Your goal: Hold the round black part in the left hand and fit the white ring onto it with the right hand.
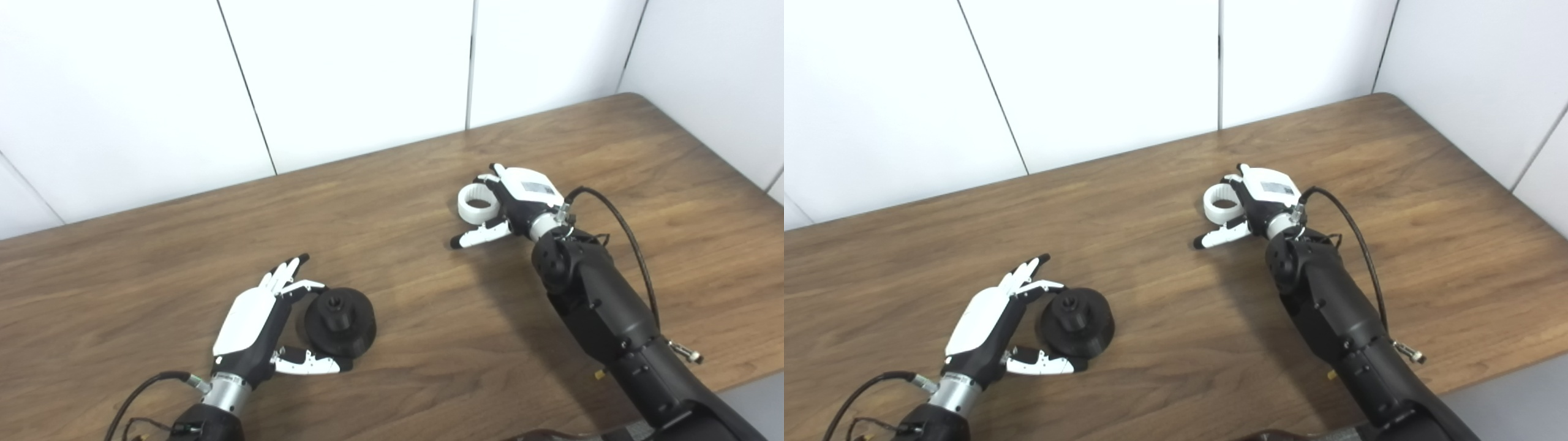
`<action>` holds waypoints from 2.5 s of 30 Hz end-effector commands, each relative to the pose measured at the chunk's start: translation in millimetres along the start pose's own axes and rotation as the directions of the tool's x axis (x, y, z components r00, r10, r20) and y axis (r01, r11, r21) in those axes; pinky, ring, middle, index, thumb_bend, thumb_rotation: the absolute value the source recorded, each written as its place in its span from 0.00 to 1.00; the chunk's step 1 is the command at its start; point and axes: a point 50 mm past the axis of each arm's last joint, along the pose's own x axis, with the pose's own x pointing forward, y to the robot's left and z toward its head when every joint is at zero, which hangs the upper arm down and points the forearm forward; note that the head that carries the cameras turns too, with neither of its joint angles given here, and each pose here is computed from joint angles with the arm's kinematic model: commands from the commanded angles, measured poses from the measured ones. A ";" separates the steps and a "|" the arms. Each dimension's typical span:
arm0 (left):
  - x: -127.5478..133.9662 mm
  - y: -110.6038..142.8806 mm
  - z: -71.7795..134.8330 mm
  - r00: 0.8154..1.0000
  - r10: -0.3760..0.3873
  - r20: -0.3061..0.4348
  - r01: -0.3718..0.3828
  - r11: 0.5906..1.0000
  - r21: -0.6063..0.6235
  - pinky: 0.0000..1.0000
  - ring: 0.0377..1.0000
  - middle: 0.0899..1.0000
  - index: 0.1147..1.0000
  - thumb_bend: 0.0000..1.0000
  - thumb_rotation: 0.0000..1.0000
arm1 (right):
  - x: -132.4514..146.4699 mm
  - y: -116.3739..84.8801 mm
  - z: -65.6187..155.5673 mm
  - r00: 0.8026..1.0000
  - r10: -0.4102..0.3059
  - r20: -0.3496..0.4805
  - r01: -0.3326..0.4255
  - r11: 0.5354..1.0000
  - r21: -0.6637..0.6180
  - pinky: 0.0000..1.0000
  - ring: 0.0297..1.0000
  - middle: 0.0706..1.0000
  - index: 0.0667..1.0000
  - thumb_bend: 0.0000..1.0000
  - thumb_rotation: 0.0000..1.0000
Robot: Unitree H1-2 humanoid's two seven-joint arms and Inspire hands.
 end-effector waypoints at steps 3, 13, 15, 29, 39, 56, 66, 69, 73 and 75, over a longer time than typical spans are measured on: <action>-2.5 8.2 -3.0 1.000 0.006 -0.009 -0.006 0.999 0.032 1.00 1.00 1.00 0.57 0.90 0.33 | 3.6 -20.0 -0.7 0.993 -0.117 -0.003 0.117 0.993 -0.003 0.85 0.99 1.00 0.78 0.86 0.38; -3.8 8.4 -4.3 1.000 0.006 -0.014 -0.005 0.999 0.033 1.00 1.00 1.00 0.57 0.90 0.33 | 2.3 -17.4 -4.6 0.989 -0.149 -0.011 0.149 0.989 0.012 0.88 0.97 1.00 0.76 0.79 0.34; -4.0 8.7 -4.5 1.000 0.008 -0.013 -0.008 1.000 0.029 1.00 1.00 1.00 0.57 0.90 0.33 | 2.6 -17.0 -5.8 0.987 -0.159 -0.012 0.160 0.987 0.017 0.86 0.96 0.99 0.76 0.78 0.33; -4.1 13.3 -2.9 1.000 0.011 -0.015 -0.010 0.999 0.035 1.00 1.00 1.00 0.57 0.90 0.31 | 1.7 -16.6 -10.7 0.968 -0.252 -0.013 0.253 0.965 0.072 0.86 0.89 0.91 0.66 0.68 0.22; -3.8 17.4 -3.6 1.000 0.005 -0.025 -0.004 0.999 0.039 1.00 1.00 1.00 0.57 0.90 0.31 | 2.5 -16.0 -10.5 0.973 -0.232 -0.013 0.232 0.970 0.077 0.85 0.89 0.92 0.69 0.70 0.25; -2.4 18.1 -1.5 0.999 0.020 -0.026 -0.019 0.999 0.039 1.00 1.00 1.00 0.56 0.91 0.29 | 1.3 -11.9 -6.7 0.987 -0.158 -0.017 0.158 0.986 0.052 0.84 0.91 0.96 0.76 0.85 0.37; -2.0 17.4 0.7 1.000 0.015 -0.027 -0.015 0.999 0.032 1.00 1.00 1.00 0.57 0.90 0.28 | -0.2 -11.2 -7.8 0.984 -0.178 -0.013 0.179 0.981 0.071 0.84 0.90 0.94 0.70 0.82 0.31; -2.1 17.0 1.2 1.000 0.016 -0.024 -0.015 0.999 0.037 1.00 1.00 1.00 0.57 0.90 0.28 | -1.4 -10.8 -8.2 0.979 -0.203 -0.002 0.203 0.976 0.085 0.85 0.89 0.92 0.65 0.79 0.27; -2.3 16.7 1.3 1.000 0.018 -0.024 -0.017 0.999 0.037 1.00 1.00 1.00 0.56 0.89 0.28 | -1.6 -9.8 -9.1 0.974 -0.226 0.005 0.225 0.970 0.094 0.86 0.88 0.91 0.61 0.75 0.22; -2.5 16.5 1.4 1.000 0.018 -0.025 -0.017 0.999 0.035 1.00 1.00 1.00 0.56 0.89 0.27 | -1.7 -9.3 -9.4 0.973 -0.232 0.005 0.230 0.968 0.097 0.88 0.88 0.91 0.61 0.74 0.21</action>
